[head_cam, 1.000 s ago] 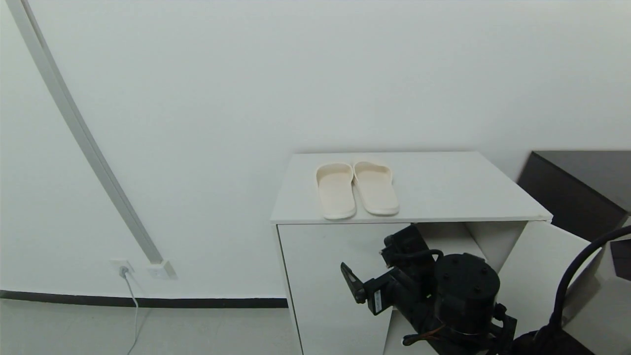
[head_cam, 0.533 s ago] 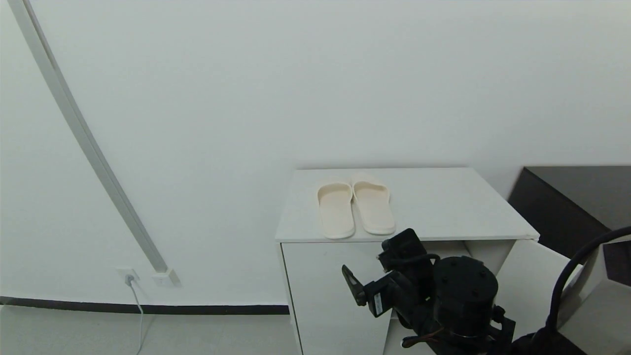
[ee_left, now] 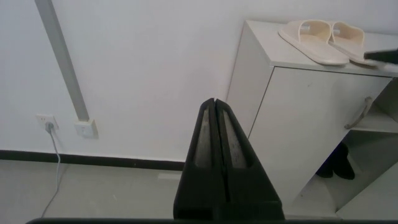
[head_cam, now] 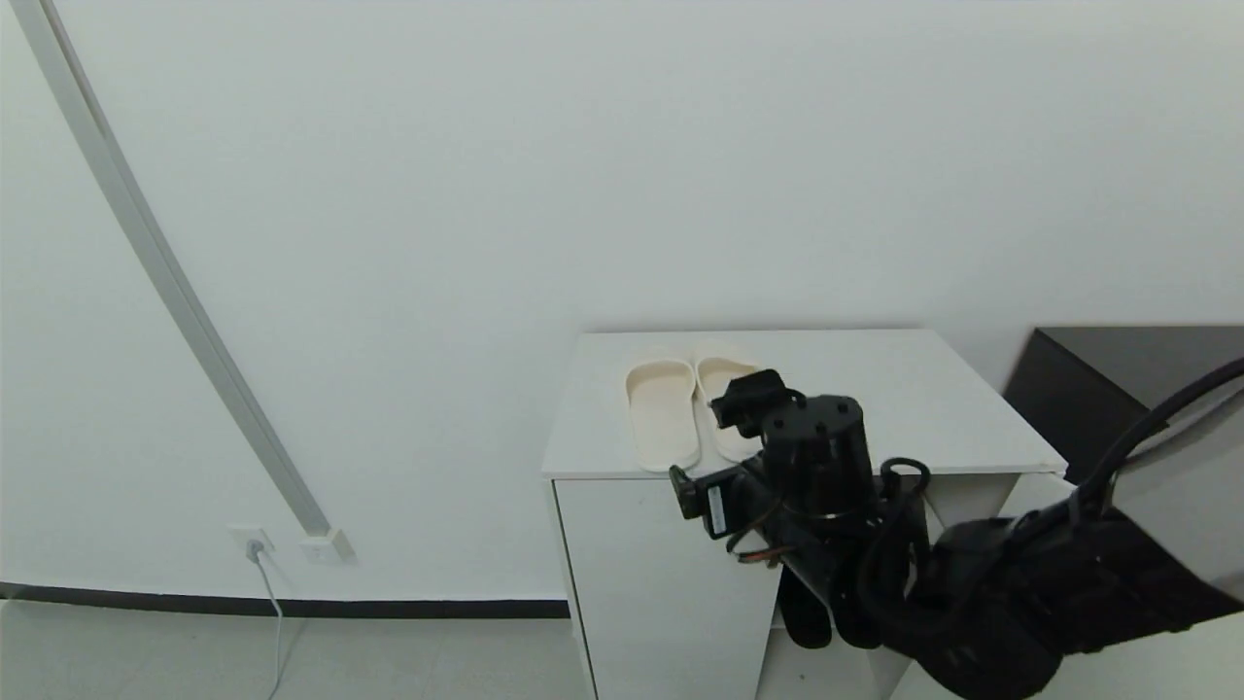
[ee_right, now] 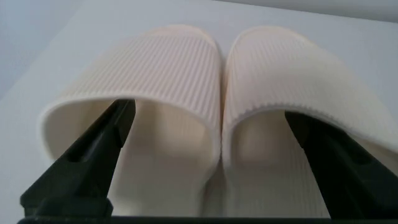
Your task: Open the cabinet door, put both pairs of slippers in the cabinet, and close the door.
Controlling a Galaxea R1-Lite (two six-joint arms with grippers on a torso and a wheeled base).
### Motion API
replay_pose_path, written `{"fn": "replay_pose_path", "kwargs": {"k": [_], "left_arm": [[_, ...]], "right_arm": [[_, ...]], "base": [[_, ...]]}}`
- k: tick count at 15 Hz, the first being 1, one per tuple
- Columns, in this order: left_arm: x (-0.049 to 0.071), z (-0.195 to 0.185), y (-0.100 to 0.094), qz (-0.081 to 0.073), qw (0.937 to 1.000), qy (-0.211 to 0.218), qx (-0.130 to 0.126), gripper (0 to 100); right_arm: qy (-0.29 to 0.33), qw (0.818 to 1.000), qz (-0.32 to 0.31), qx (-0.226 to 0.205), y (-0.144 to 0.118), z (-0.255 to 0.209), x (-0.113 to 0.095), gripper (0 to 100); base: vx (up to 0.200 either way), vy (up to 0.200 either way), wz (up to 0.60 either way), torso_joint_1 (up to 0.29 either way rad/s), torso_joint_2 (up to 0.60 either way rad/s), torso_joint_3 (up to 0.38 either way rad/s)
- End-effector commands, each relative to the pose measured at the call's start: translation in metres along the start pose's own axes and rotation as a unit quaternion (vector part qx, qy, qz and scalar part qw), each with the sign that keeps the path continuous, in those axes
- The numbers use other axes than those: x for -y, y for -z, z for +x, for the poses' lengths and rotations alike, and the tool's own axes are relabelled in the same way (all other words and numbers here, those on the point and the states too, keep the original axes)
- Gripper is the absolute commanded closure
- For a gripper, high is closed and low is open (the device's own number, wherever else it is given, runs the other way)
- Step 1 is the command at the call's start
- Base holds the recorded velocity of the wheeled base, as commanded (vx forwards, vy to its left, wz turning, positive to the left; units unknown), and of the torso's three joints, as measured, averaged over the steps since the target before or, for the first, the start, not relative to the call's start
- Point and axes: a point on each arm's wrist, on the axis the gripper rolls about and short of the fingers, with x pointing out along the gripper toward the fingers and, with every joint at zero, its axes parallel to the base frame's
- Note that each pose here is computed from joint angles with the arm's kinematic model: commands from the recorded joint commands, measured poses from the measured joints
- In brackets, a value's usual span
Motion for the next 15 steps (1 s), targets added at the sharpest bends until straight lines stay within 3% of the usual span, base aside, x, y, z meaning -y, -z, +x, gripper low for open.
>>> {"fn": "replay_pose_path", "kwargs": {"k": [1, 6, 15], "left_arm": [[0.0, 0.0, 0.0, 0.0, 1.0, 0.0, 0.0, 100], [0.0, 0.0, 0.0, -0.001, 1.0, 0.0, 0.0, 100], [0.0, 0.0, 0.0, -0.001, 1.0, 0.002, 0.0, 100]], "right_arm": [[0.042, 0.996, 0.076, 0.029, -0.057, -0.001, -0.003, 0], [0.049, 0.997, 0.065, 0.003, -0.036, 0.009, -0.006, 0], [0.048, 0.997, 0.06, -0.001, -0.017, 0.016, -0.009, 0]], "base": [[0.0, 0.0, 0.0, 0.0, 0.0, 0.0], [0.0, 0.0, 0.0, 0.0, 0.0, 0.0], [0.022, 0.0, 0.0, 0.0, 0.0, 0.0]]}}
